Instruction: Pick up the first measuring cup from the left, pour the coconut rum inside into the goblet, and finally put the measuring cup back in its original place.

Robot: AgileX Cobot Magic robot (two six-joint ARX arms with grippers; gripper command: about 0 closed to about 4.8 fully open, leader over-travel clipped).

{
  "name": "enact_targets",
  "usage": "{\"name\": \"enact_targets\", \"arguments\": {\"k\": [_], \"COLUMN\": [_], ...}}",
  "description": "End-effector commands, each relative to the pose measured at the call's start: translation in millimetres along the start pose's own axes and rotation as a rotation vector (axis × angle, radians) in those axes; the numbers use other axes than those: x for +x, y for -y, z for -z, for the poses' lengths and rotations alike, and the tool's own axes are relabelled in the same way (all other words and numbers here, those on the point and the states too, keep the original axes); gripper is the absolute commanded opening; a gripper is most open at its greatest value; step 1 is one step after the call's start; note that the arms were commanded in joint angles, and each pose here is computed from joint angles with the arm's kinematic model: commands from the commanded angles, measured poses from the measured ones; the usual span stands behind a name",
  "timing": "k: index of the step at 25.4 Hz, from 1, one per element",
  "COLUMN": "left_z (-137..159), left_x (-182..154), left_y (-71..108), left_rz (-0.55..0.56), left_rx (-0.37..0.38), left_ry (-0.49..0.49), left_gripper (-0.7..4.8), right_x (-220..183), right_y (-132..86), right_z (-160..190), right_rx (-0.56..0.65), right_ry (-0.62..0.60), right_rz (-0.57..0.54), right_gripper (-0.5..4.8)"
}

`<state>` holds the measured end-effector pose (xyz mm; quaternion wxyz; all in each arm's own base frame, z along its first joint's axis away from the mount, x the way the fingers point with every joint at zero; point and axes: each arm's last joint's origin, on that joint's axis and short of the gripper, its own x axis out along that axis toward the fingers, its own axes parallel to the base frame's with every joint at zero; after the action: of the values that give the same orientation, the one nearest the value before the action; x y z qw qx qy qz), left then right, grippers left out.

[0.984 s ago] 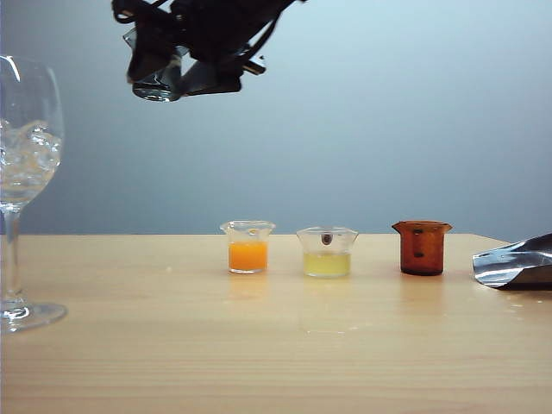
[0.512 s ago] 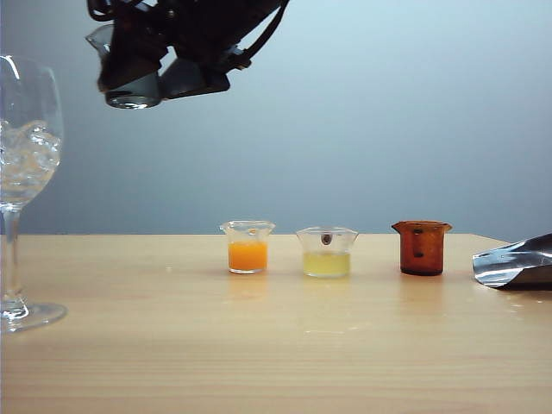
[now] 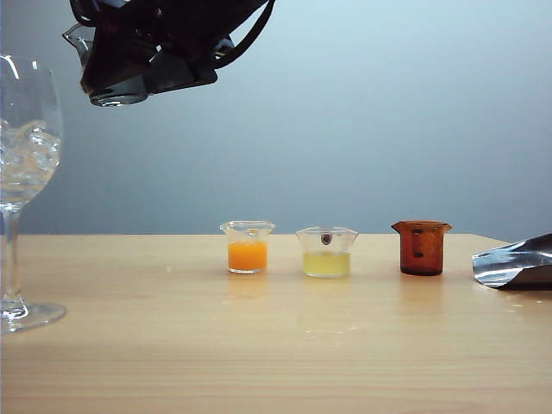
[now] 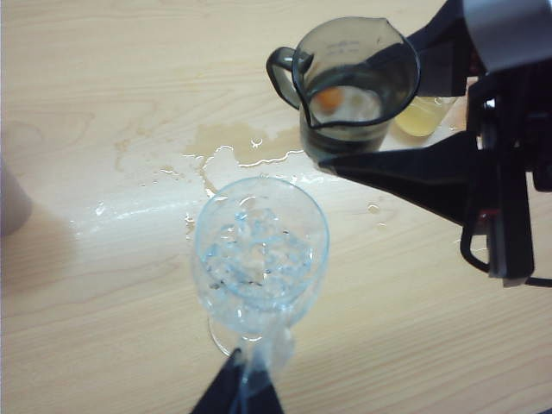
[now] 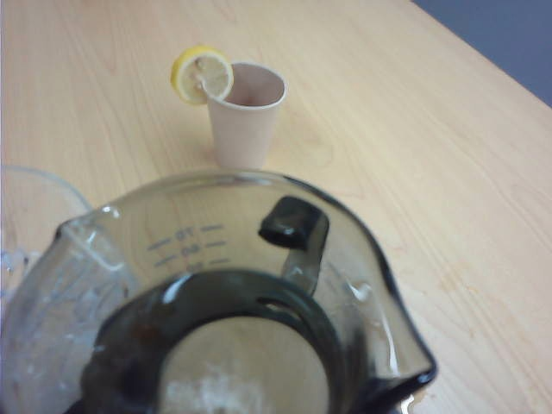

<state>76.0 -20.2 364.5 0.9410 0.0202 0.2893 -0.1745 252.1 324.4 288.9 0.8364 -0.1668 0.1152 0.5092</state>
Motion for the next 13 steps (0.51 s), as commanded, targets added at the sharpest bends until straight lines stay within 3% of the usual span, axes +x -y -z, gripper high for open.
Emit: {"name": "enact_targets", "arguments": {"k": [1,5,13], "left_z": [-1.4,-1.4,-1.4], "left_x": [-1.0,-1.1,-1.1], "left_y": [0.1,0.1,0.1], "left_rz": [0.001,0.001,0.001], "left_rx": [0.002,0.002,0.002], "left_ry": [0.014,0.014,0.014], "left_gripper": [-0.03,-0.03,-0.03], "right_x": [-5.5,-7.0,-6.3], "right_y": [-2.1,-10.2,-16.8], "right_z": [-11.0,-15.5,-19.2], "right_rx": [-0.017,-0.076,-0.171], "right_ry": [0.044,0.056,0.05], "right_rz": [0.004,-0.005,0.08], "right_gripper": [2.1,2.1,2.1]}}
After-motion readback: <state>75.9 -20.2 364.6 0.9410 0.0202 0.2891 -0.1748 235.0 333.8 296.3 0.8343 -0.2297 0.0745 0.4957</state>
